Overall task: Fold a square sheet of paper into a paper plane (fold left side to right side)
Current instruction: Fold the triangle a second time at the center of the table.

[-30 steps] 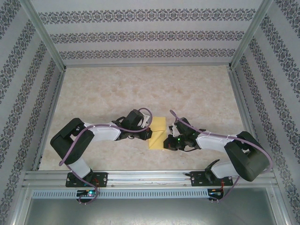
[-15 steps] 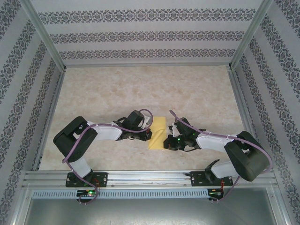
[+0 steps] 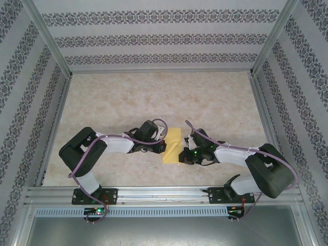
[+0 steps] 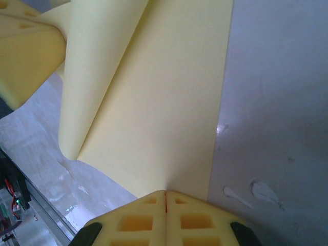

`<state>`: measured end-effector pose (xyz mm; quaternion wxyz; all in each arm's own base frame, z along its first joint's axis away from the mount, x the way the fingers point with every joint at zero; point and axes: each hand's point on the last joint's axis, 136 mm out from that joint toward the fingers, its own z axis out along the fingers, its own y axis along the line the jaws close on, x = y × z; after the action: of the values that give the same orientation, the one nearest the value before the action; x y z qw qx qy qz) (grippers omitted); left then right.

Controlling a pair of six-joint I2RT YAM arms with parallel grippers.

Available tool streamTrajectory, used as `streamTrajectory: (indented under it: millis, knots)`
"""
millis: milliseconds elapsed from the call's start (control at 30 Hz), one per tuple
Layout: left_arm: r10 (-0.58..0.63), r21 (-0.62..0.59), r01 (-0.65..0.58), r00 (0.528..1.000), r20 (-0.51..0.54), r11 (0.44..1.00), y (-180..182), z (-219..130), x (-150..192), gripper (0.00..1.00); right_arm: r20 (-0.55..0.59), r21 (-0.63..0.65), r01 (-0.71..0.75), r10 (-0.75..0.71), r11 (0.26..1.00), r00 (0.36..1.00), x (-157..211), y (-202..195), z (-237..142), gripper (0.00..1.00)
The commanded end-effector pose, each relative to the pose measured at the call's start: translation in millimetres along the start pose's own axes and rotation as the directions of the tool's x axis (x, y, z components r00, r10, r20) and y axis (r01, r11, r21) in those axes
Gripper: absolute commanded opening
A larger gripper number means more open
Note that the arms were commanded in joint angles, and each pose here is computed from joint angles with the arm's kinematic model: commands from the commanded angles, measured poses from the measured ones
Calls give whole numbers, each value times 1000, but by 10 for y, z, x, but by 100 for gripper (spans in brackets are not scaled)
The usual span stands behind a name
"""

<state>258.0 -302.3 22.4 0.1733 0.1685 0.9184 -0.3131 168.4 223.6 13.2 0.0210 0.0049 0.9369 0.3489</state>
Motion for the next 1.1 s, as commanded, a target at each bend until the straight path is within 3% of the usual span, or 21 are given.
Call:
streamTrajectory:
  millis: [0, 400, 800, 1067]
  knots:
    - [26, 0, -26, 999, 25, 1000, 9, 33, -111, 0, -19, 81, -24, 25, 996, 1000, 79, -211, 11, 0]
    - [13, -13, -13, 1000, -10, 1000, 93, 113, 2, 0, -19, 60, -15, 16, 998, 1000, 63, -147, -3, 0]
    - [15, -54, -18, 999, -51, 998, 176, 88, 175, 0, 96, -143, 35, -21, 989, 995, -201, 426, -309, 0]
    - [21, -66, -25, 998, -52, 997, 177, 74, 174, 0, 171, -223, 35, 4, 974, 985, -417, 619, -236, 0]
